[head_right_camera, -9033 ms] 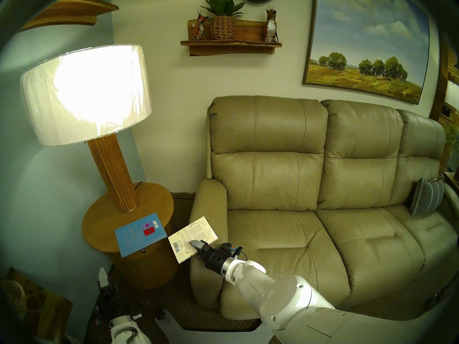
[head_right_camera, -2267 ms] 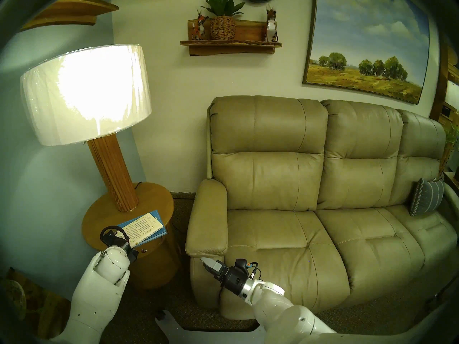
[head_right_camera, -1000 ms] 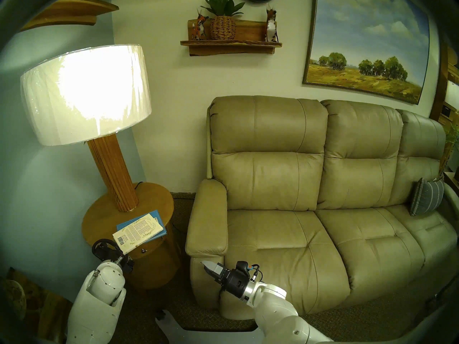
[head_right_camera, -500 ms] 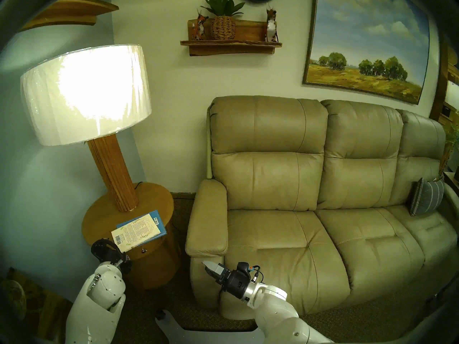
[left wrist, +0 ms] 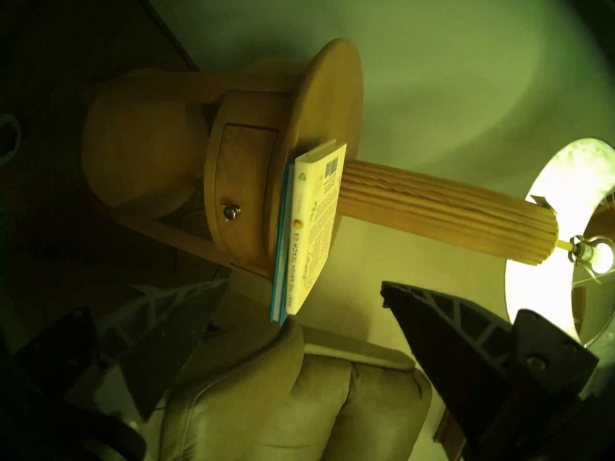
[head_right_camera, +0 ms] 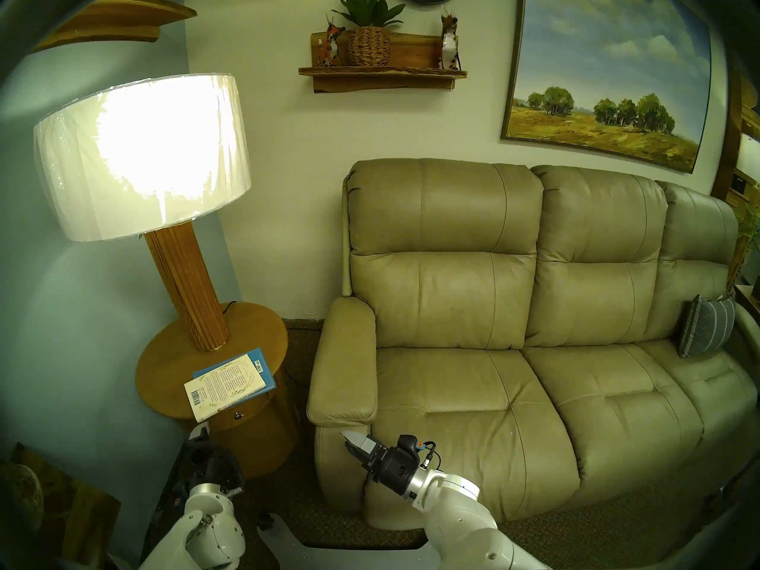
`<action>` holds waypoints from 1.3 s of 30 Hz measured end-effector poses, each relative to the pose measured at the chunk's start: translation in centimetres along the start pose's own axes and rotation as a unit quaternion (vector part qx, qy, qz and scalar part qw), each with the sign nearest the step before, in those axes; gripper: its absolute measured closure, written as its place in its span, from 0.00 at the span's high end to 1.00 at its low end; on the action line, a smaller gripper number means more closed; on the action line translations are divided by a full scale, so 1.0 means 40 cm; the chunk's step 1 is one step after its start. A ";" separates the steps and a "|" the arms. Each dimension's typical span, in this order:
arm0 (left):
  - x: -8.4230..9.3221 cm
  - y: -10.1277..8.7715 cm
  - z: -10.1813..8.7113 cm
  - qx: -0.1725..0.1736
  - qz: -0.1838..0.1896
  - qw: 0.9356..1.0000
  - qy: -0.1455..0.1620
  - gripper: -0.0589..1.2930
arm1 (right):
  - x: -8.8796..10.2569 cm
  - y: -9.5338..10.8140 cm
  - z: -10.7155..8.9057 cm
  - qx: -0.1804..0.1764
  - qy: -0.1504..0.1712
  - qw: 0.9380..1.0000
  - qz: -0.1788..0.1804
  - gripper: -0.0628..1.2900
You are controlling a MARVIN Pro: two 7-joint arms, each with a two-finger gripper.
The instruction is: Move books from sofa to side table
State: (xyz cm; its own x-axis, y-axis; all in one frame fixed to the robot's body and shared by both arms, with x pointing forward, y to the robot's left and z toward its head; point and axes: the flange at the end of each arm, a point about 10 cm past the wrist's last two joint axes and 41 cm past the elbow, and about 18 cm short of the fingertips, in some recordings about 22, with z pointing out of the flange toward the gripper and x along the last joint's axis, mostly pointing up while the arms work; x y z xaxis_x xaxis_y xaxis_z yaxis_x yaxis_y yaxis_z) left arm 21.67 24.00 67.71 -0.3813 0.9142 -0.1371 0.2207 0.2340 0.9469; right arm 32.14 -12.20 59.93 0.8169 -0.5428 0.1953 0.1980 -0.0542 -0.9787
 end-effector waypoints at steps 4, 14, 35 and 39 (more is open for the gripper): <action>0.002 -0.040 -0.045 -0.014 0.047 0.999 -0.005 0.98 | 0.017 -0.001 -0.005 -0.007 0.006 1.000 -0.001 0.96; 0.011 -0.135 -0.114 -0.047 0.139 0.989 0.008 0.98 | 0.046 -0.002 -0.010 -0.033 0.002 0.999 -0.001 0.96; 0.030 -0.174 -0.103 -0.167 0.209 0.962 0.055 0.98 | 0.059 0.003 -0.013 -0.068 -0.016 0.998 0.007 0.96; 0.030 -0.178 -0.101 -0.186 0.209 0.958 0.060 0.98 | 0.060 0.003 -0.013 -0.071 -0.018 0.997 0.009 0.96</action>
State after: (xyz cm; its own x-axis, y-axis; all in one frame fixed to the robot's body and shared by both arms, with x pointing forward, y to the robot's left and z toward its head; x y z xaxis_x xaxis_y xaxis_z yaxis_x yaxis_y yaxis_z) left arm 16.00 22.10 61.98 -0.4351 0.8526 0.2894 0.0501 -0.2980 0.9532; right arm 33.83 -13.93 60.25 0.8387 -0.5146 0.1781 0.1068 -0.1652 -0.9805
